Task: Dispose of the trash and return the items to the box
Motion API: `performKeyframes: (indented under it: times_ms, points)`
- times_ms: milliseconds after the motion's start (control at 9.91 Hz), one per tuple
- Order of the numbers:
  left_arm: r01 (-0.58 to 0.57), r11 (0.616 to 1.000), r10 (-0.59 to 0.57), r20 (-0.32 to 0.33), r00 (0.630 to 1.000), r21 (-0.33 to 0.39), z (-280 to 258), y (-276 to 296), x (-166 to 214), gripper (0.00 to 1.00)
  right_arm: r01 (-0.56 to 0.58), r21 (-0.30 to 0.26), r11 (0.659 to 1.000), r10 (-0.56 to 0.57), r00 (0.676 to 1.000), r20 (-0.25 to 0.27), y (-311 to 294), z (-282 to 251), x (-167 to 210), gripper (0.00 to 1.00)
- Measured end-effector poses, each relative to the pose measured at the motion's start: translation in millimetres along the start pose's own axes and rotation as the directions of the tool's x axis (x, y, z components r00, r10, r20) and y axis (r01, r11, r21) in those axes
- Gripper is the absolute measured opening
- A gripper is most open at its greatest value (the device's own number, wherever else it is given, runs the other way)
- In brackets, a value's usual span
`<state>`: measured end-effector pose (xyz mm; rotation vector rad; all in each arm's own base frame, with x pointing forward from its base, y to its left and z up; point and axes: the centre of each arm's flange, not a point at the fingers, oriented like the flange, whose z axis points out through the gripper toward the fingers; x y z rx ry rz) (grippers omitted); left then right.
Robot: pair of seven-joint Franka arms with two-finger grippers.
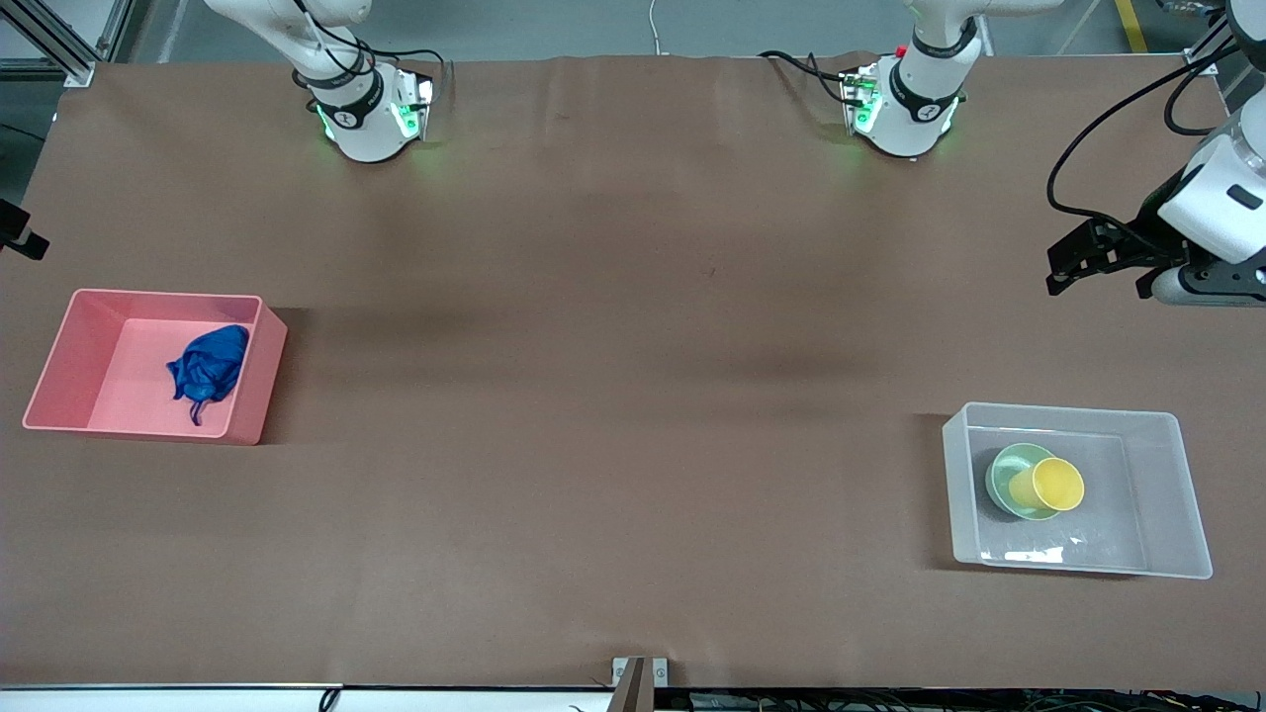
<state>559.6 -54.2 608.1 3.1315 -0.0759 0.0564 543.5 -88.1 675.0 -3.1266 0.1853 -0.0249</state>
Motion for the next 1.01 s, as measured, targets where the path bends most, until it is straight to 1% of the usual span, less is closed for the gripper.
performKeyframes:
  times_ms: [101, 202, 505, 807, 1009]
  points:
    - [0.001, 1.0, -0.001, 0.016, 1.0, 0.001, 0, 0, -2, 1.0, 0.003, 0.0, 1.0, -0.003, 1.0, 0.0, 0, 0, 0, 1.0]
    - [0.001, 1.0, -0.001, 0.016, 1.0, 0.001, -4, 0, -3, 1.0, 0.003, 0.0, 1.0, -0.003, 1.0, 0.0, 1, 0, 0, 1.0]
    - [0.001, 1.0, -0.001, -0.01, 1.0, 0.0, -18, 0, -1, 1.0, 0.003, 0.0, 1.0, -0.003, 1.0, 0.001, 1, 0, 0, 1.0]
    - [-0.001, 1.0, 0.001, 0.019, 1.0, 0.001, -16, 0, -3, 0.99, 0.003, 0.0, 1.0, -0.003, 1.0, 0.001, 1, 0, 0, 1.0]
    - [-0.003, 1.0, 0.003, 0.026, 1.0, 0.001, -14, 1, -3, 0.99, 0.002, 0.0, 1.0, -0.002, 1.0, 0.001, 2, 0, 0, 1.0]
